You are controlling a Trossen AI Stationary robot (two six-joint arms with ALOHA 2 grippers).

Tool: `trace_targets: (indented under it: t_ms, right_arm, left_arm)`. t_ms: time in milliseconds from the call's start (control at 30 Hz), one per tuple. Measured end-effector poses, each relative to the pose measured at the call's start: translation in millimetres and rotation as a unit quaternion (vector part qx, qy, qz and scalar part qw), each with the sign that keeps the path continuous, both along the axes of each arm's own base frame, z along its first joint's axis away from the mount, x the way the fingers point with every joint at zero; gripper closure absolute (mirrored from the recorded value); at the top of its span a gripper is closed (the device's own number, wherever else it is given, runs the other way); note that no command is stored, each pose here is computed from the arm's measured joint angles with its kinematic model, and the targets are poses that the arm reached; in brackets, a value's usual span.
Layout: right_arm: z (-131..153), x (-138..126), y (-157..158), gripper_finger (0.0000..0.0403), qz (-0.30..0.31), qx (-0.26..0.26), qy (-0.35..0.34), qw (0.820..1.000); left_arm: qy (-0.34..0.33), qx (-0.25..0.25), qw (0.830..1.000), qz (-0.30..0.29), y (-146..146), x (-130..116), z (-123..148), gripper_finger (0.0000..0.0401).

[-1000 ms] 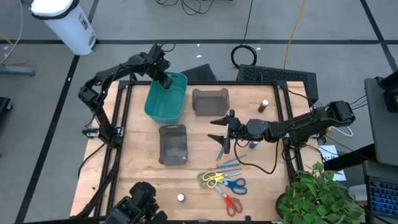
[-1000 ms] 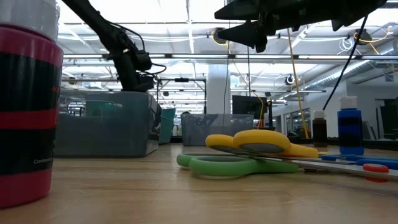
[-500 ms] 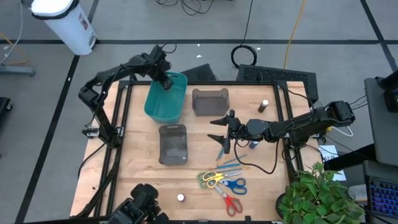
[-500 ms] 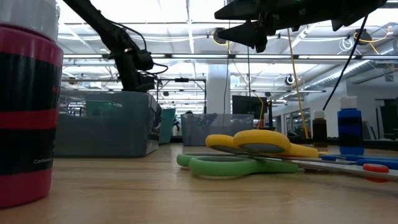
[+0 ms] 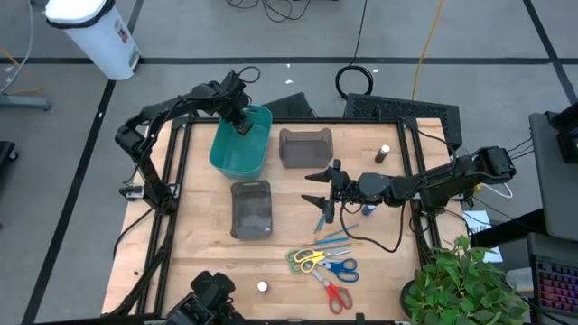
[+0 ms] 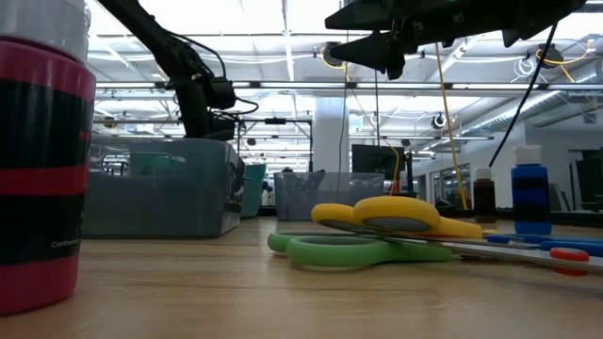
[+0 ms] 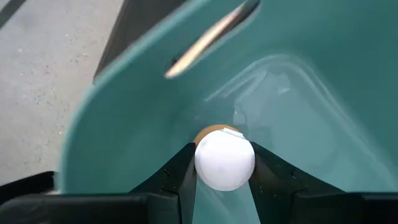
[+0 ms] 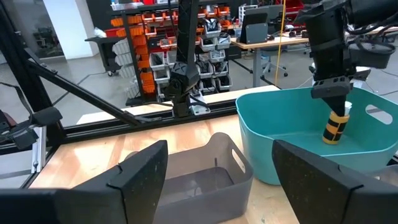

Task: Pick & Place Paint Supplies
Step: Put the yellow paint bottle into the blue bin, then put the pink paint bottle into the blue bin

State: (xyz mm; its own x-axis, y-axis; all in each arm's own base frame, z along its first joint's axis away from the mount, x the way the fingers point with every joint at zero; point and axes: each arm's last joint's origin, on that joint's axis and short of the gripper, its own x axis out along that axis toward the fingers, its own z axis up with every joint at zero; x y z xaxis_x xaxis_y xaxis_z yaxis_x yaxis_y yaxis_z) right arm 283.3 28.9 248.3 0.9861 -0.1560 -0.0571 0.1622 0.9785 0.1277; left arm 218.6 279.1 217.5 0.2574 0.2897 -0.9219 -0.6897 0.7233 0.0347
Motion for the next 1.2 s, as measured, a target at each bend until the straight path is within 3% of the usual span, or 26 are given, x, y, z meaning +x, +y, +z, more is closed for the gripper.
trace_targets:
  t_ms: [367,767,1200]
  right_arm:
    - [0,0,0,0.0124,0.000,0.000,0.000,1.000]
    - [0,0,0,0.0124,0.000,0.000,0.000,1.000]
    - [0,0,0,0.0124,0.000,0.000,0.001,1.000]
  left_arm:
    - [0.016,0.004,1.000,0.004,-3,-3,-8,0.0231]
    - [0.025,-0.001,1.000,0.004,-5,-5,-7,0.0227]
    - [-0.007,0.050,0.999,0.006,-22,-17,37,0.0226]
